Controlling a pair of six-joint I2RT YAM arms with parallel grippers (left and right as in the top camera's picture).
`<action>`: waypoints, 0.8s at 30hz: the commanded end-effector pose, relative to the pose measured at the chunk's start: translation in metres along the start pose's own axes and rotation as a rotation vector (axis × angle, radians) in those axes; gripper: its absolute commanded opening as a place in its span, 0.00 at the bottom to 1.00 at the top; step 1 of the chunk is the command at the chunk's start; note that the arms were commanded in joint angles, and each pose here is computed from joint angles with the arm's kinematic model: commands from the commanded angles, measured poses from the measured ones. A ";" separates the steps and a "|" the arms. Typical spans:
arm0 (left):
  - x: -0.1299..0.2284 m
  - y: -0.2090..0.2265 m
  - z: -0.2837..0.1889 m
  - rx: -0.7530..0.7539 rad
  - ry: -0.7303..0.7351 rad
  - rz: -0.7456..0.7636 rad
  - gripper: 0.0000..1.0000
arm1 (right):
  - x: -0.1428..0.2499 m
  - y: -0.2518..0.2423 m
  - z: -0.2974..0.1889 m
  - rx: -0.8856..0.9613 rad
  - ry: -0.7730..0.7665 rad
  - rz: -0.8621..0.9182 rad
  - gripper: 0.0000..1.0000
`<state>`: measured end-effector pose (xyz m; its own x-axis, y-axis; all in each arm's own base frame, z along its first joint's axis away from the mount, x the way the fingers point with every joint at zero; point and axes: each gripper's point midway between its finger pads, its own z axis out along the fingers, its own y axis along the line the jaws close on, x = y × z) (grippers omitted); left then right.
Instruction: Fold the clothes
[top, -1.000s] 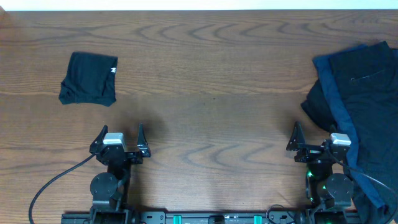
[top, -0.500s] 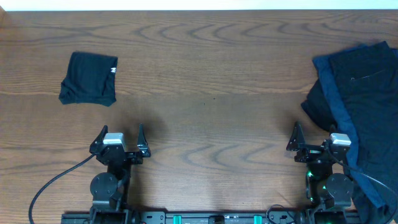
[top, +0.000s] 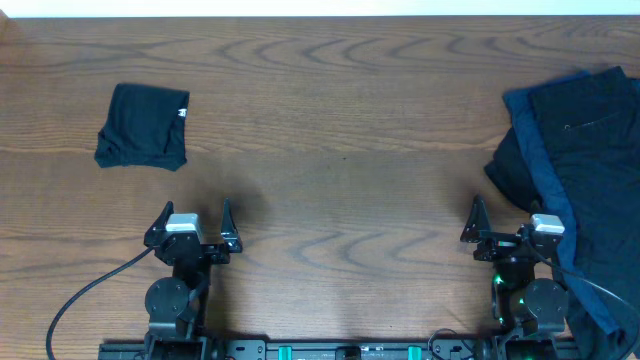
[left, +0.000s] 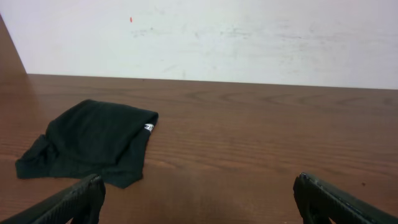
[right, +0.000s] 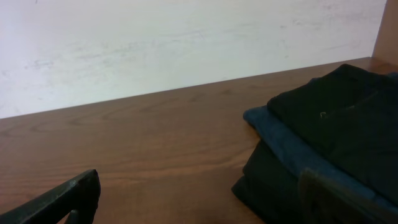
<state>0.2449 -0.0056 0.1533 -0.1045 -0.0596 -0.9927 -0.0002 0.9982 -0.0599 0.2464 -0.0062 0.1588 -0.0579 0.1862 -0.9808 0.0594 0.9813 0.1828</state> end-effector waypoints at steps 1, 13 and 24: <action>0.017 0.002 0.001 -0.009 0.051 0.017 0.98 | 0.000 -0.001 0.000 0.004 0.000 -0.014 0.99; 0.017 0.002 0.001 -0.009 0.051 0.017 0.98 | 0.001 -0.001 0.000 0.004 0.000 -0.014 0.99; 0.017 0.002 0.001 -0.009 0.050 0.017 0.98 | -0.001 -0.002 0.000 0.009 -0.005 -0.013 0.99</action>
<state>0.2449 -0.0056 0.1533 -0.1045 -0.0592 -0.9928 -0.0001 0.9982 -0.0595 0.2464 -0.0062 0.1589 -0.0575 0.1862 -0.9808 0.0594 0.9813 0.1829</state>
